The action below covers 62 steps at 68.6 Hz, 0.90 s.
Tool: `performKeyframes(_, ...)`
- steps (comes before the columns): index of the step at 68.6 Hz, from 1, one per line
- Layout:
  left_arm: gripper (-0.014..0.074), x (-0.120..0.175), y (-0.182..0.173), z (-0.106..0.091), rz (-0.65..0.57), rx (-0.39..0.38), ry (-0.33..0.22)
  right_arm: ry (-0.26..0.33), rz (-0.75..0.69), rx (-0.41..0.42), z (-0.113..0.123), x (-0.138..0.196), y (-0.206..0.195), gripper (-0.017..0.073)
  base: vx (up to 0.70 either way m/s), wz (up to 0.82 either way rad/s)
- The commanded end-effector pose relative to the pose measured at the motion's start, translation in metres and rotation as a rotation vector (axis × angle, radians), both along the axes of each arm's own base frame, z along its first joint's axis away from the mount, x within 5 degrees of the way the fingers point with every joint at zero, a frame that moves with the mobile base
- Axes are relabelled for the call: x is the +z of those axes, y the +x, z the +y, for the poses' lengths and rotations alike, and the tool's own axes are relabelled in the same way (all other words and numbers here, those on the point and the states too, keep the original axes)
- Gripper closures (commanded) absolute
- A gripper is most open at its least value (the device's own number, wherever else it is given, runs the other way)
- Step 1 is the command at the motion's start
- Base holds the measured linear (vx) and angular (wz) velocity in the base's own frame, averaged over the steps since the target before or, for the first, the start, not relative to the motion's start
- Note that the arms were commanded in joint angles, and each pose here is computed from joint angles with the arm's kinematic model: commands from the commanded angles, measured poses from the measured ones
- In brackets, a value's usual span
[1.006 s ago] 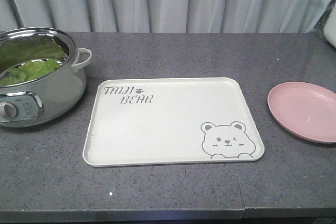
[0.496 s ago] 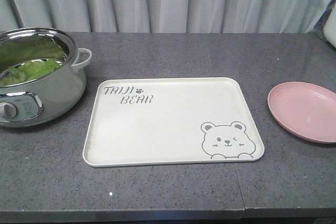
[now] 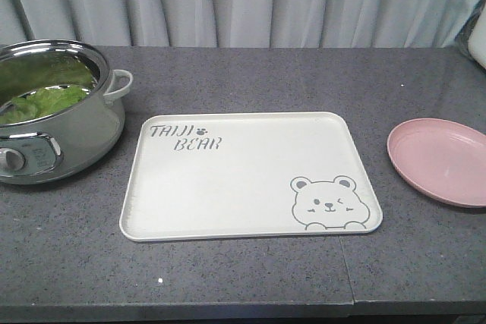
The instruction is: Transfer vegetables to tray and serve
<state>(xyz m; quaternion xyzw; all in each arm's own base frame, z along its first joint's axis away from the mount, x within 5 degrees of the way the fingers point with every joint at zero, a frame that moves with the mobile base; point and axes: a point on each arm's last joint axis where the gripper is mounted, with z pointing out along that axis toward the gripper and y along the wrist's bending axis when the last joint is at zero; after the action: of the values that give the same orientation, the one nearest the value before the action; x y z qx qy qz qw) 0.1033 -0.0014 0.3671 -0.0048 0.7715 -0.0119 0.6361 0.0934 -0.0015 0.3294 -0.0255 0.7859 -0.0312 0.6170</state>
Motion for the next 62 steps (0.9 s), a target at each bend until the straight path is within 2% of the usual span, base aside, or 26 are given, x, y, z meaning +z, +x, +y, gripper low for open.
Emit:
performKeyframes(1,0.06,0.009,0.014,-0.001,-0.023,-0.007,0.0,-0.02,-0.009,-0.001,0.0,0.009,0.01,0.0567,0.0,0.0)
performKeyframes(12,0.06,0.004,0.025,-0.001,0.02,-0.007,0.001,-0.018,0.036,-0.002,0.0,0.004,0.016,0.0567,0.0,0.0)
performKeyframes(36,0.0599,0.004,0.024,-0.001,0.016,-0.007,0.001,-0.005,0.03,0.001,0.0,0.004,0.016,0.0566,0.0,0.0)
performKeyframes(42,0.0571,0.004,0.025,-0.001,0.018,-0.005,-0.004,0.013,0.032,-0.004,0.0,0.004,0.016,0.0541,0.0,0.0)
performKeyframes(46,0.0504,0.003,0.025,-0.001,0.02,0.0,-0.029,0.039,0.03,-0.013,0.0,0.004,0.017,0.0477,0.0,0.0)
performKeyframes(50,0.0407,0.004,0.025,-0.001,0.017,0.001,-0.028,0.02,0.03,-0.013,-0.001,0.004,0.017,0.0372,0.0,0.0)
performKeyframes(57,0.0179,0.004,0.025,0.001,0.015,0.012,0.045,0.006,0.031,-0.014,-0.001,0.004,0.016,0.0177,0.0,0.0)
performKeyframes(62,0.0036,0.004,0.025,0.002,0.013,0.015,0.061,0.006,0.031,-0.014,-0.001,0.004,0.016,0.0067,0.0,0.0)
